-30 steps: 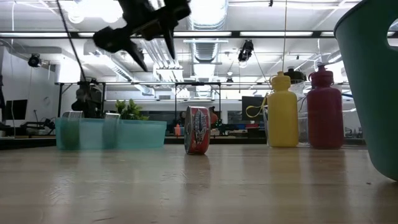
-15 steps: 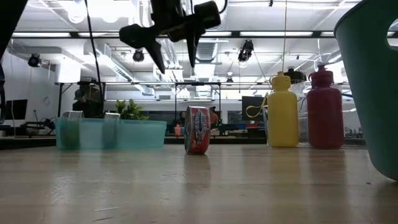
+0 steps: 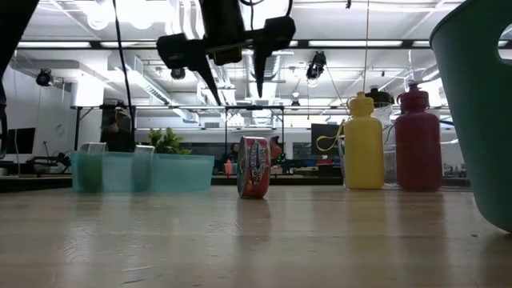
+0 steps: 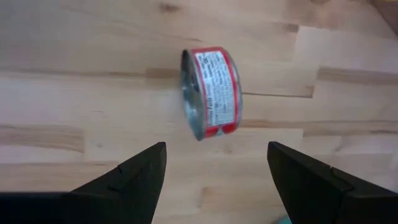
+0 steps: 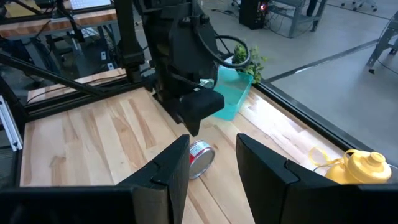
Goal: Pick & Place Food Item
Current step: Put the red tuna can into the blue transparent bin
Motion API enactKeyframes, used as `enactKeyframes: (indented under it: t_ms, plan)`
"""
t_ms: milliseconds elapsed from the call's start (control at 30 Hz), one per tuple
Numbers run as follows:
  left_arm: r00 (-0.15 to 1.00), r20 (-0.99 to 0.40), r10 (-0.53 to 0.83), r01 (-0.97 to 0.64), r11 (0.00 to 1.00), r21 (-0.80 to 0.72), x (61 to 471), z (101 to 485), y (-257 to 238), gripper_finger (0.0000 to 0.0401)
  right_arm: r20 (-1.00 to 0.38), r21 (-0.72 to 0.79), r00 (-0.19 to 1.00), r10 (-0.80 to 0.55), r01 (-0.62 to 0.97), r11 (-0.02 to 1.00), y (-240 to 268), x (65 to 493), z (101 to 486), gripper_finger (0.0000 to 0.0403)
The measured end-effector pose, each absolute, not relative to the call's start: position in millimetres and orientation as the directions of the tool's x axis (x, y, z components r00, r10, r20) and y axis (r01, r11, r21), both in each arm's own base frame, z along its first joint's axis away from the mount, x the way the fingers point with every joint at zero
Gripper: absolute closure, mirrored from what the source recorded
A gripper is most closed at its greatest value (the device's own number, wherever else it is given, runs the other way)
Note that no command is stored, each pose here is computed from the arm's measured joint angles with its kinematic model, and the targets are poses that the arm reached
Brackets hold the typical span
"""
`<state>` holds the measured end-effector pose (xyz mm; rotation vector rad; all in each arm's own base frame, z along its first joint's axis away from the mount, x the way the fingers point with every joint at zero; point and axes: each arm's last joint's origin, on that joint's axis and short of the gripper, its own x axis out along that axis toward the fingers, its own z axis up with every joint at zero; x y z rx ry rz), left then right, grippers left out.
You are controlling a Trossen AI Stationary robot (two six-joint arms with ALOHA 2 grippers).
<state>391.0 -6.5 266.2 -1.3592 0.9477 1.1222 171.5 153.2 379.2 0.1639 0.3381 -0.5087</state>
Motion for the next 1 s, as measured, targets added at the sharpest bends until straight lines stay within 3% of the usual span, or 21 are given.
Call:
enactKeyframes:
  t_ms: [200,433,1000]
  plan:
    - [0.290,-0.956,0.041,-0.947,-0.129,-0.293,398.0,254.3,-6.9,0.0119,-0.356,0.070,0.820,-0.449,0.502,0.862,153.1,171.4,379.3,0.0278]
    - [0.250,-0.968,0.035,-0.953,-0.167,-0.253,405.8,233.7,-7.3,0.0119,-0.356,0.069,0.819,-0.449,0.502,0.862,153.1,171.4,379.2,0.0278]
    - [0.184,-0.980,0.079,-0.977,-0.094,-0.191,425.2,183.7,-2.6,0.0119,-0.356,0.070,0.820,-0.449,0.502,0.862,153.1,171.4,379.3,0.0278]
